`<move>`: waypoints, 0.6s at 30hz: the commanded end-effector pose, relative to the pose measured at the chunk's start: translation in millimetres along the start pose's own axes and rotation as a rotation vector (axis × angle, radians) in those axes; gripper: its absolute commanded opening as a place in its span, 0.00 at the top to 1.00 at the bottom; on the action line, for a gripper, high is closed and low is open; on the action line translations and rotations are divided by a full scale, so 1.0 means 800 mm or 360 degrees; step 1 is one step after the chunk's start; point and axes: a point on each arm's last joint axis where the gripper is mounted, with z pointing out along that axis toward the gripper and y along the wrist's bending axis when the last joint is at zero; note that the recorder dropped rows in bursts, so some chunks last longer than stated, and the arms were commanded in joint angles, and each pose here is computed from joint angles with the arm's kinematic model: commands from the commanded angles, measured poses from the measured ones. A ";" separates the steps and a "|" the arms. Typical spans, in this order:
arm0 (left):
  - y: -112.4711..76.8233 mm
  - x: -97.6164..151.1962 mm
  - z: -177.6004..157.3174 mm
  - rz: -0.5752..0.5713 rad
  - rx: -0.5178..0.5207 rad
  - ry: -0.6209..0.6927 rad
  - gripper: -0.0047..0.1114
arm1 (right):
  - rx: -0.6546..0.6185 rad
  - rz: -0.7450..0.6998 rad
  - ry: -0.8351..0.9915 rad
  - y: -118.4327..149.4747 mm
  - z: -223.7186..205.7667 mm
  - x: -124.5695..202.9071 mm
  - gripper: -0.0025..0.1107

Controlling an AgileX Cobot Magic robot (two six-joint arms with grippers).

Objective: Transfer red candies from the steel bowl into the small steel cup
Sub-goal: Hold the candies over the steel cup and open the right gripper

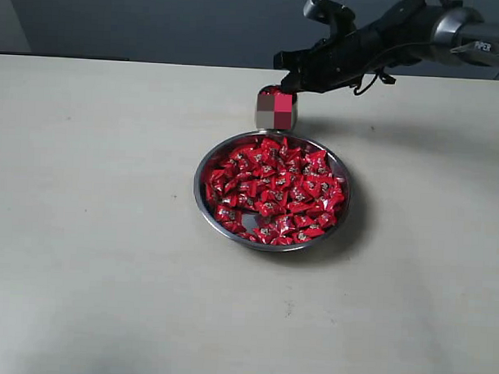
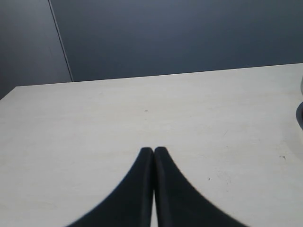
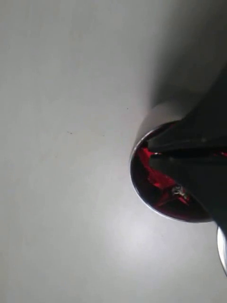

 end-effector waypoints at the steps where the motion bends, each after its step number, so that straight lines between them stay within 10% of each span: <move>1: 0.000 -0.004 -0.001 0.0000 -0.0005 -0.0028 0.96 | -0.0019 -0.0032 -0.0027 -0.001 -0.001 -0.003 0.99; 11: 0.000 -0.004 -0.001 0.0000 -0.0005 -0.0028 0.96 | -0.0059 -0.0044 -0.0019 0.006 -0.007 -0.006 0.64; 18: 0.000 -0.004 -0.001 0.0000 -0.0005 -0.0028 0.96 | -0.0049 -0.0121 -0.0078 0.022 -0.034 -0.024 0.64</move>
